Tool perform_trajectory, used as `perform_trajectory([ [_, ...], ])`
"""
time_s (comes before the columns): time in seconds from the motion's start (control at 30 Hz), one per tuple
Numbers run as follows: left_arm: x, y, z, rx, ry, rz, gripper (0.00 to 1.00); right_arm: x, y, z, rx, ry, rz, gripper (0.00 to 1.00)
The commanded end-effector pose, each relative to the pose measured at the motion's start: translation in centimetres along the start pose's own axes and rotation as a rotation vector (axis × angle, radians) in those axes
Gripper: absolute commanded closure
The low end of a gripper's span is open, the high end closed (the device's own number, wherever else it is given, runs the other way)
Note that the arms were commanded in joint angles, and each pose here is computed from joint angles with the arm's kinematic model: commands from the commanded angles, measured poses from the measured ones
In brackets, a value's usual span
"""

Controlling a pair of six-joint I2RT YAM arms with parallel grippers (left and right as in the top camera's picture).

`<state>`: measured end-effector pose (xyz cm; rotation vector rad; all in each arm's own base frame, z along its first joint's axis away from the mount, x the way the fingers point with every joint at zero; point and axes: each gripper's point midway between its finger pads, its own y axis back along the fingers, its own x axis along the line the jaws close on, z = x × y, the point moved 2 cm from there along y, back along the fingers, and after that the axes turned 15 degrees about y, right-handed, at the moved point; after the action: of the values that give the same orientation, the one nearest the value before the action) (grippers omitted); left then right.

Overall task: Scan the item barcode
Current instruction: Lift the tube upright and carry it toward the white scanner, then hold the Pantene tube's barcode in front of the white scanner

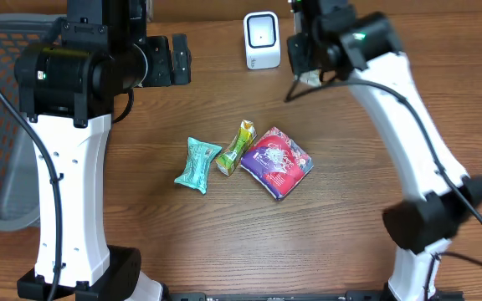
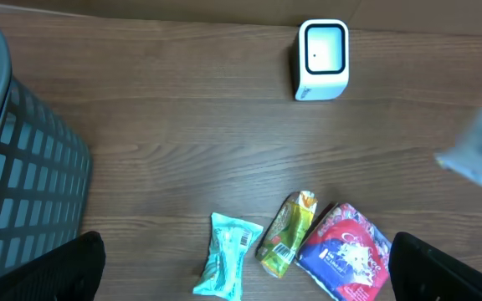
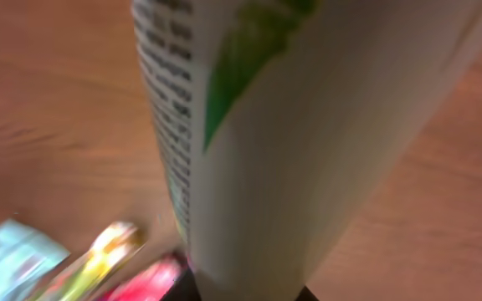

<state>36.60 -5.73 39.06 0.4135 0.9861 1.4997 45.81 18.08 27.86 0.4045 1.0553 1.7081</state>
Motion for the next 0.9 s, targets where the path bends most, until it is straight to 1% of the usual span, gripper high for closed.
perform_trajectory([
  [0.0,0.0,-0.4,-0.1,0.012,0.006,0.001,0.00,-2.9,-2.0,1.3,-0.009,0.100,-0.225,0.96],
  [0.13,0.0,-0.4,-0.1,0.012,0.006,0.001,0.01,-3.8,-5.3,2.4,0.007,0.221,-0.416,0.96],
  [0.3,0.0,-0.4,-0.1,0.012,0.006,0.001,0.00,-3.8,-7.1,5.5,-0.068,0.314,-0.579,0.96],
  [0.43,0.0,-0.4,-0.1,0.012,0.006,0.001,0.00,-3.5,-8.5,7.5,-0.118,0.421,-0.621,0.96],
  [0.53,0.0,-0.4,-0.1,0.011,0.006,0.001,0.00,-3.2,-9.4,8.1,-0.128,0.491,-0.636,0.96],
  [0.67,0.0,-0.4,-0.1,0.012,0.006,0.001,0.00,-3.1,-10.2,8.6,-0.145,0.525,-0.648,0.96],
  [0.77,0.0,-0.4,-0.1,0.012,0.006,0.001,0.00,-2.5,-11.1,8.7,-0.160,0.554,-0.616,0.96],
  [0.87,0.0,-0.4,-0.1,0.012,0.006,0.001,0.00,-2.0,-12.3,8.4,-0.144,0.612,-0.595,0.96],
])
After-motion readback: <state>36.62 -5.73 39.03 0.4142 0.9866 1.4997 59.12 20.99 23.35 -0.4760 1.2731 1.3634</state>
